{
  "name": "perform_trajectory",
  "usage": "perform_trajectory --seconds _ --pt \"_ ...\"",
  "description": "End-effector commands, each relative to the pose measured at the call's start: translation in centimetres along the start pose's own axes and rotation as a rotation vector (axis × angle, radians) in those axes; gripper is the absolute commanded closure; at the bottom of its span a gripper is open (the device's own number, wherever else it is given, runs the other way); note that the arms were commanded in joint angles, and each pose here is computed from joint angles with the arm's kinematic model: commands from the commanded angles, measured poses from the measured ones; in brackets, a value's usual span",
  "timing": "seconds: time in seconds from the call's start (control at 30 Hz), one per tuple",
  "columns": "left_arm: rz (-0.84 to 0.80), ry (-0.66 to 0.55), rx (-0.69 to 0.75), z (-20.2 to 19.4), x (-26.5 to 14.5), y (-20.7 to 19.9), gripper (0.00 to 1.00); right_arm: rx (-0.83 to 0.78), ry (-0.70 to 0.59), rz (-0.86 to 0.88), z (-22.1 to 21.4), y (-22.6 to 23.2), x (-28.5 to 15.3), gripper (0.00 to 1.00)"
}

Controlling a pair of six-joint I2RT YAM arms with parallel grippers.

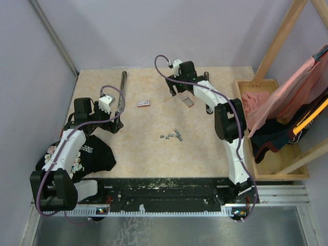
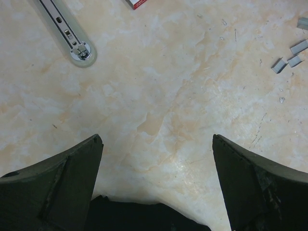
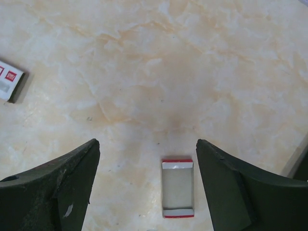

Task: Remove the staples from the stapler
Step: Adjust the staple box at the center of the board.

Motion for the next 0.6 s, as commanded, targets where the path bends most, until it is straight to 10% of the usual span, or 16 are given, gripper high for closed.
perform_trajectory --seconds 0.0,0.57 --pt "-0.013 -0.021 0.019 0.1 0.0 0.0 0.00 -0.031 0.014 -0.063 -0.3 -1.2 1.6 0.18" --pt "-0.020 -0.024 0.012 0.0 0.0 0.0 0.00 0.083 0.101 -0.049 -4.3 -2.5 0.6 0.11"
Point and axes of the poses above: each gripper's point midway between its finger pads, its own x axis out along the fingers, its own y axis along the line the jaws close on, z = x × y, the point moved 5 cm from there along -x, back along the fingers, and after that the axes turned 4 degrees about x, right-handed, at the moved point
